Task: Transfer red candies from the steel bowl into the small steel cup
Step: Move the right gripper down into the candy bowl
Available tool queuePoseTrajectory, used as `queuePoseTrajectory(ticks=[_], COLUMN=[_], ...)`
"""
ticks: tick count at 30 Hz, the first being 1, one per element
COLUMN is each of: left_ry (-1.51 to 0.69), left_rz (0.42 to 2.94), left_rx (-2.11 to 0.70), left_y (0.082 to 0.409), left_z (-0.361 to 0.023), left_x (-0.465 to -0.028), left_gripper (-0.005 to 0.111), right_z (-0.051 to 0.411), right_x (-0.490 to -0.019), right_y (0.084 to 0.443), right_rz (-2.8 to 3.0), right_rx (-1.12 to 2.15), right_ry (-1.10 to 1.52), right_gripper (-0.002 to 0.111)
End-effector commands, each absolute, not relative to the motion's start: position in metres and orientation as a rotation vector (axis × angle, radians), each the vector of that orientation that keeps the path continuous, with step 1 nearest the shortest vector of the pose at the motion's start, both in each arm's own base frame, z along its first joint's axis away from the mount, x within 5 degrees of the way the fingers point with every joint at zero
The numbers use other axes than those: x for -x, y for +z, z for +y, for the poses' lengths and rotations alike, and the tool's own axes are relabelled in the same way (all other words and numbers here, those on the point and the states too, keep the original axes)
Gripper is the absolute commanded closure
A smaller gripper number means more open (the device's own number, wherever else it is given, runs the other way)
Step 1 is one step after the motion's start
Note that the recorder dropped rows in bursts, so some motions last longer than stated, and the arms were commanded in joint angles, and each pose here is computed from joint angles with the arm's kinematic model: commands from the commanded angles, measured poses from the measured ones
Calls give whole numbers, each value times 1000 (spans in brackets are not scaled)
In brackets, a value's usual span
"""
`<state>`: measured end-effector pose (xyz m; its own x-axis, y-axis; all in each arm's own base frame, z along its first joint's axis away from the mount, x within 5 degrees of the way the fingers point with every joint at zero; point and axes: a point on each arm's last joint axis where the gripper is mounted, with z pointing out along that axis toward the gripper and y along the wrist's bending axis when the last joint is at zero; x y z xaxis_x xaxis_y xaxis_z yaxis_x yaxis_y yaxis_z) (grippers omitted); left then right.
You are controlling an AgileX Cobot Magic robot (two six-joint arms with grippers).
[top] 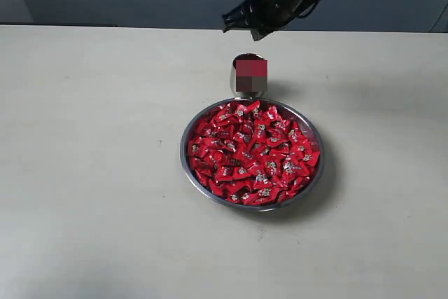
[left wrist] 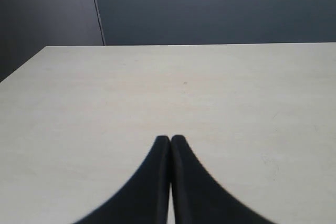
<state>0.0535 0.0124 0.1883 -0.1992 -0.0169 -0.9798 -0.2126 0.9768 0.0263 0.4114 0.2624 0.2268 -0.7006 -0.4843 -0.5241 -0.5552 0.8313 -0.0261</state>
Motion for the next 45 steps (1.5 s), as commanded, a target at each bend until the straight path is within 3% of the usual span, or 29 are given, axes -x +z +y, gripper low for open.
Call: queuePoseTrajectory(ticks=[1, 7, 16, 25, 45], left_ry=[178, 178, 178, 178, 178], left_rz=[1763, 1763, 1763, 1763, 1763], left_rx=[173, 173, 173, 173, 173], left_y=[187, 187, 187, 187, 187], left_z=[12, 12, 12, 12, 12], left_x=[-53, -53, -53, -53, -53], left_gripper=[106, 106, 106, 106, 106], right_z=[251, 222, 211, 248, 270], right_x=[-392, -344, -313, -282, -306], right_y=[218, 195, 177, 178, 169], right_rz=[2465, 2585, 2629, 2438, 2598], right_rx=[665, 664, 679, 1230, 1569], right_ry=[240, 233, 331, 427, 257], right_gripper=[108, 108, 108, 108, 108])
